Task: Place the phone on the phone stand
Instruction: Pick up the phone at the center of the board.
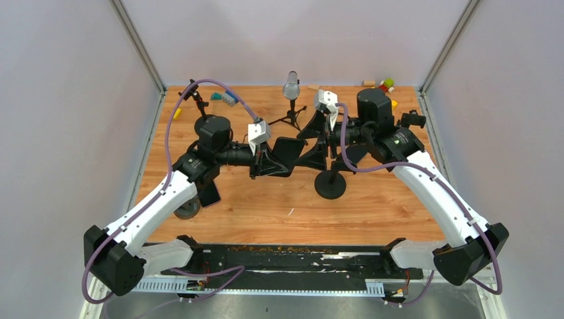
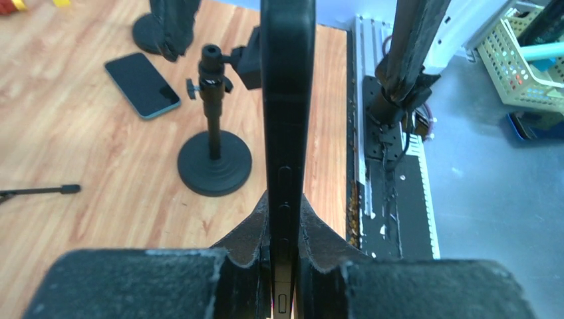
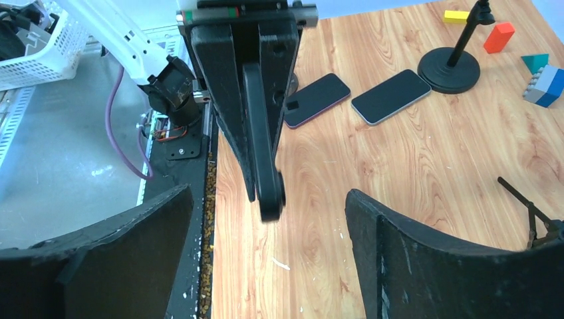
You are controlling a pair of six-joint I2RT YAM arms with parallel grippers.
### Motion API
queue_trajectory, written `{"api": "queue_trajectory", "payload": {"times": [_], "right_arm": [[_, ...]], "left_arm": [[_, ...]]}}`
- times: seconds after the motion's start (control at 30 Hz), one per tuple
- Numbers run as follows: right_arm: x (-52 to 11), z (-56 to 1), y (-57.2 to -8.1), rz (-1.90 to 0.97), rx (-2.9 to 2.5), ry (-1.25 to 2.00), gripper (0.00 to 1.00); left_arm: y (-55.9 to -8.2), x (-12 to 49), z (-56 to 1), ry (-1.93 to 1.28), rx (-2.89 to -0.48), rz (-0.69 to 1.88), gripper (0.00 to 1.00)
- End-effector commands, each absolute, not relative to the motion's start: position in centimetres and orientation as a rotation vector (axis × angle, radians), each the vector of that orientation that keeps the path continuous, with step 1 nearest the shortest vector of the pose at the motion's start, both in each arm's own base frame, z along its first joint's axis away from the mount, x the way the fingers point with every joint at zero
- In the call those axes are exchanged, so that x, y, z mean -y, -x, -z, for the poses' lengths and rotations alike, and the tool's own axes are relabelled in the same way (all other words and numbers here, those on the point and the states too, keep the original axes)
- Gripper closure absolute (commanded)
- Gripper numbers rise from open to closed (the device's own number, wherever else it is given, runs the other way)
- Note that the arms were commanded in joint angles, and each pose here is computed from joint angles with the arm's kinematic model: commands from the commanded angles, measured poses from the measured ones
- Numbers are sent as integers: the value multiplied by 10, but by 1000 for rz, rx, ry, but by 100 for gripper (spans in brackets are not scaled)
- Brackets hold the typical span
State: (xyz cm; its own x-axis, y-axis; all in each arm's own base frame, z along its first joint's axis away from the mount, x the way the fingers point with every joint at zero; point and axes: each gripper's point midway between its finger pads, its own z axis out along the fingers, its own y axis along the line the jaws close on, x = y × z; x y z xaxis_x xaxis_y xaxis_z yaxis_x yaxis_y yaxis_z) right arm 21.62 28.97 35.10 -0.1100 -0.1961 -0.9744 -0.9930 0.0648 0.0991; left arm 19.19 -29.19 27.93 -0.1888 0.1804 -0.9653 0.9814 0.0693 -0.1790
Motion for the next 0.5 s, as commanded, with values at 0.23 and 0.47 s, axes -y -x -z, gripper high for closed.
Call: {"api": "queue_trajectory", "payload": {"times": [0.23,0.47], "right_arm": [[-290,-384,-230,-1170,-1406,1123,18],[-299,-384,-222,-1317,-1401,1144,28]], "left_arm": [[-193,299,-354,-1117,-1233,1277,100],[-192,307,-352,-1044,-1190,1377,100]]}}
